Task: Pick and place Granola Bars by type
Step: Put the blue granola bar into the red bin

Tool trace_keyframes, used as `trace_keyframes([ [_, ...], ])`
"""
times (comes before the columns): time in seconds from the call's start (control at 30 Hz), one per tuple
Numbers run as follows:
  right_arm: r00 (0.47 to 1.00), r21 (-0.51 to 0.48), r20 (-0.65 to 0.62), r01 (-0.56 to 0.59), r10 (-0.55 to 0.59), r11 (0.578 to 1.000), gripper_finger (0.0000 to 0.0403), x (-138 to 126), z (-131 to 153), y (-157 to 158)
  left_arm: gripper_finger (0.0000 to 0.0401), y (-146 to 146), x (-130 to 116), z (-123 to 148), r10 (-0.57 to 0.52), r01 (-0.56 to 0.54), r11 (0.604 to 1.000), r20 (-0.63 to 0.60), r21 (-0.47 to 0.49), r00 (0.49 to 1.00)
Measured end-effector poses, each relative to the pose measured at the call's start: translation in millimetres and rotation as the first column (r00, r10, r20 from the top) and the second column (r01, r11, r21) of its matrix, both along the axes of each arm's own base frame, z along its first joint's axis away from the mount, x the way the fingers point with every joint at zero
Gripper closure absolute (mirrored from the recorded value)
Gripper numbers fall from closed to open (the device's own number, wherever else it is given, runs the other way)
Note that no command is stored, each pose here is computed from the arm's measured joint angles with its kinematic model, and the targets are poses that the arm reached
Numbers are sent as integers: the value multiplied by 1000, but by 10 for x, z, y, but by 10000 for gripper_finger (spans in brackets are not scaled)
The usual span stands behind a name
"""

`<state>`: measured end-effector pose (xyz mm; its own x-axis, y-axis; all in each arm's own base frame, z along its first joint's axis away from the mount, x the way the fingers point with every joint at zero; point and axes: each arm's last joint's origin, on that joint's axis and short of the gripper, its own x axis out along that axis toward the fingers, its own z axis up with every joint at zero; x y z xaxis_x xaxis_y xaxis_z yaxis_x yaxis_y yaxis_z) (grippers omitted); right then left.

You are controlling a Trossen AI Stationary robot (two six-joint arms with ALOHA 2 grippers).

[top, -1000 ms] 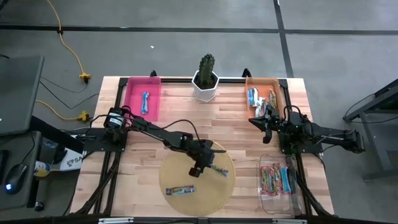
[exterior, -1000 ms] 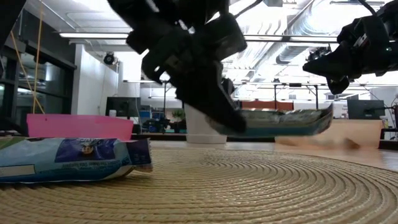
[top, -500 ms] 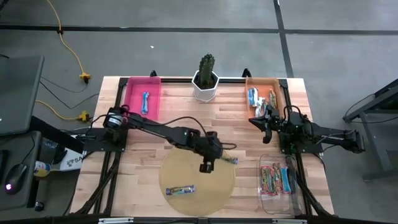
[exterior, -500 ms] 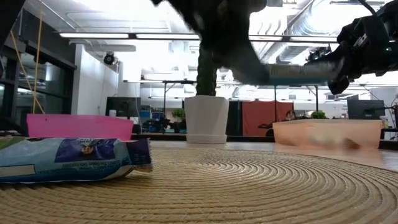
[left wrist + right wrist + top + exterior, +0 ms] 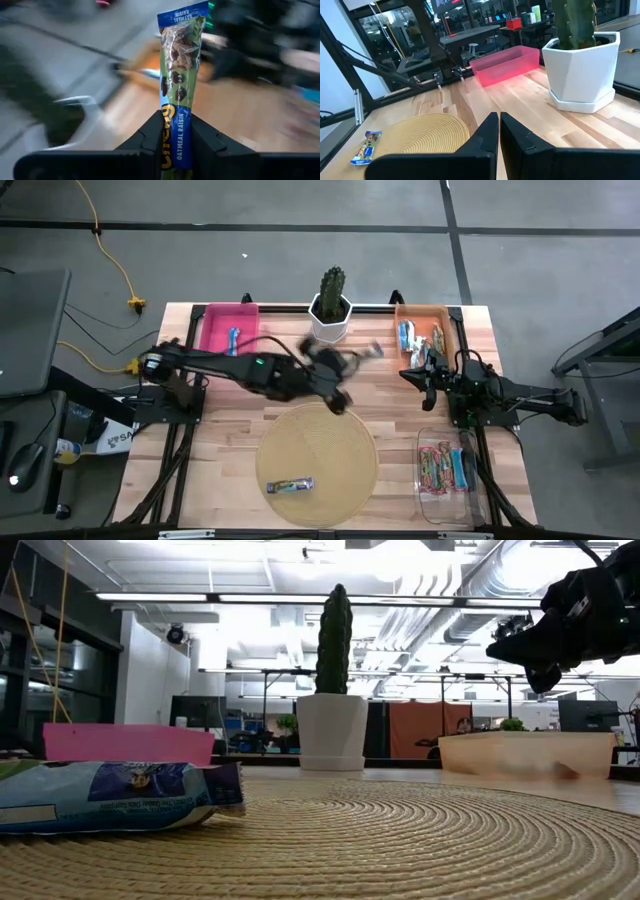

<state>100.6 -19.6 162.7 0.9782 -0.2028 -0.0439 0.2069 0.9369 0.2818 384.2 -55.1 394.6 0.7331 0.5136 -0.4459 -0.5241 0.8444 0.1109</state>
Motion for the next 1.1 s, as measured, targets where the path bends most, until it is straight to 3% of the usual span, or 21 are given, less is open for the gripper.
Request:
trace_keyframes([
  [0.1,1000,0,0,-1,1,1000,402,0,0,0,340,71,-177,225,171,-174,984,79,42,982],
  [0.33,1000,4,-16,-6,6,1000,402,9,-14,0,340,187,-513,403,449,-473,872,179,129,876],
  [0.57,1000,5,-22,-5,6,1000,402,12,-18,-1,340,373,-861,359,595,-616,782,177,96,784],
  [0.67,1000,5,-21,-5,5,1000,402,12,-18,-1,340,515,-1029,298,679,-692,718,149,70,719],
  [0.7,1000,5,-21,-5,5,1000,402,12,-18,-1,340,566,-1036,282,702,-713,700,154,32,696],
  [0.8,1000,5,-21,-5,5,1000,402,12,-18,-1,340,734,-1092,245,723,-726,687,83,24,686],
  [1.1,1000,5,-21,-5,5,1000,402,12,-18,-1,340,1222,-1248,-30,847,-848,529,-46,-40,530],
])
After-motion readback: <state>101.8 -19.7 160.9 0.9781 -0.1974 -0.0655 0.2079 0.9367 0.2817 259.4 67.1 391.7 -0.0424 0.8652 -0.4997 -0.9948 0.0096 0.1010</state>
